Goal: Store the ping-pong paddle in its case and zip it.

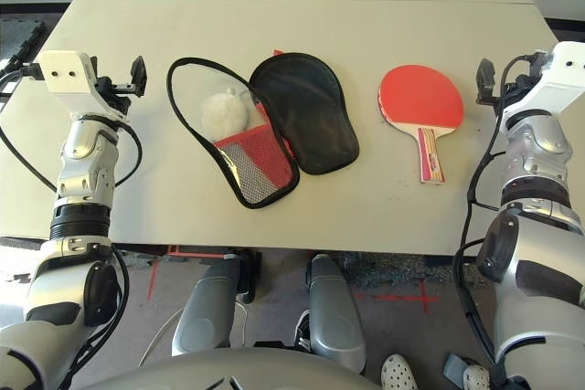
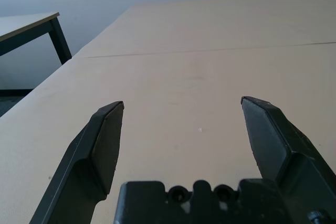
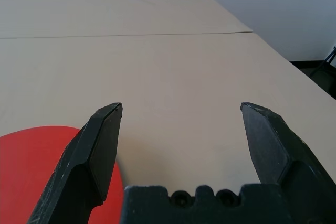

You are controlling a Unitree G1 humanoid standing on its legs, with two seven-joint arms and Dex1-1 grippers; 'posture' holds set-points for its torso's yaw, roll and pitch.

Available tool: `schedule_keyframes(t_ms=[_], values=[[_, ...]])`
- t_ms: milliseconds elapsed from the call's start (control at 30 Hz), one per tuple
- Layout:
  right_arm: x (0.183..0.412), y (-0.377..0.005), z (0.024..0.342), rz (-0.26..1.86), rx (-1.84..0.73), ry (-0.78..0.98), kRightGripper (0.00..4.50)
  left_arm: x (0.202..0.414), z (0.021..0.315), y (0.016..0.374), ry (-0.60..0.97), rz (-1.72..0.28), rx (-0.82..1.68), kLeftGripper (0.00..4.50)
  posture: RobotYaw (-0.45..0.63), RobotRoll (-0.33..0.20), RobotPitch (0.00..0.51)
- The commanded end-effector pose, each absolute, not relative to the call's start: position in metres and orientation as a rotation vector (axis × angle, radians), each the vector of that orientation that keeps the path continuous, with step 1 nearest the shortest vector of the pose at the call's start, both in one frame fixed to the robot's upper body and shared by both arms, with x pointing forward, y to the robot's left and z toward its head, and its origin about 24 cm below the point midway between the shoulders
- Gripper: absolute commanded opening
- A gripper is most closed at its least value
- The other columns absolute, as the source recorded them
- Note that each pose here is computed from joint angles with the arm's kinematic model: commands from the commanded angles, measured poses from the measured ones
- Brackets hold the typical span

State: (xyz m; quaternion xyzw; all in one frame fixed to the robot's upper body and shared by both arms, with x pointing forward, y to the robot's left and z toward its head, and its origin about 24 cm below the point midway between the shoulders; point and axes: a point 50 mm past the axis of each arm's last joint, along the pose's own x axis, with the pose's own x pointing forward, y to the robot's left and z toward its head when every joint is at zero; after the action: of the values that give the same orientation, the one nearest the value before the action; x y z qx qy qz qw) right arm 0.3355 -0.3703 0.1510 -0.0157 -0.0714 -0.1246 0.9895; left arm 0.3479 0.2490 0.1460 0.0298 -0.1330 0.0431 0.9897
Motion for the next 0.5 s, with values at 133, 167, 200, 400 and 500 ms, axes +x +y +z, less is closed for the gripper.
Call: schedule_keyframes(t_ms=[133, 167, 200, 400, 500], values=[[0.339, -0.366, 0.146, -0.242, -0.017, -0.118, 4.48, 0.343, 0.144, 0.258, -0.27, 0.125, 0.065, 4.5, 0.06, 0.0, 0.229], [0.34, -0.365, 0.146, -0.239, -0.017, -0.117, 4.48, 0.343, 0.149, 0.261, -0.283, 0.141, 0.066, 4.5, 0.07, 0.0, 0.232], [0.34, -0.364, 0.146, -0.237, -0.017, -0.116, 4.48, 0.343, 0.153, 0.263, -0.293, 0.152, 0.066, 4.5, 0.07, 0.0, 0.232], [0.345, -0.356, 0.142, -0.217, -0.01, -0.098, 4.48, 0.343, 0.221, 0.262, -0.453, 0.097, 0.077, 4.5, 0.09, 0.0, 0.232], [0.347, -0.353, 0.14, -0.211, -0.001, -0.097, 4.48, 0.342, 0.257, 0.242, -0.492, -0.05, 0.089, 4.5, 0.09, 0.0, 0.222]])
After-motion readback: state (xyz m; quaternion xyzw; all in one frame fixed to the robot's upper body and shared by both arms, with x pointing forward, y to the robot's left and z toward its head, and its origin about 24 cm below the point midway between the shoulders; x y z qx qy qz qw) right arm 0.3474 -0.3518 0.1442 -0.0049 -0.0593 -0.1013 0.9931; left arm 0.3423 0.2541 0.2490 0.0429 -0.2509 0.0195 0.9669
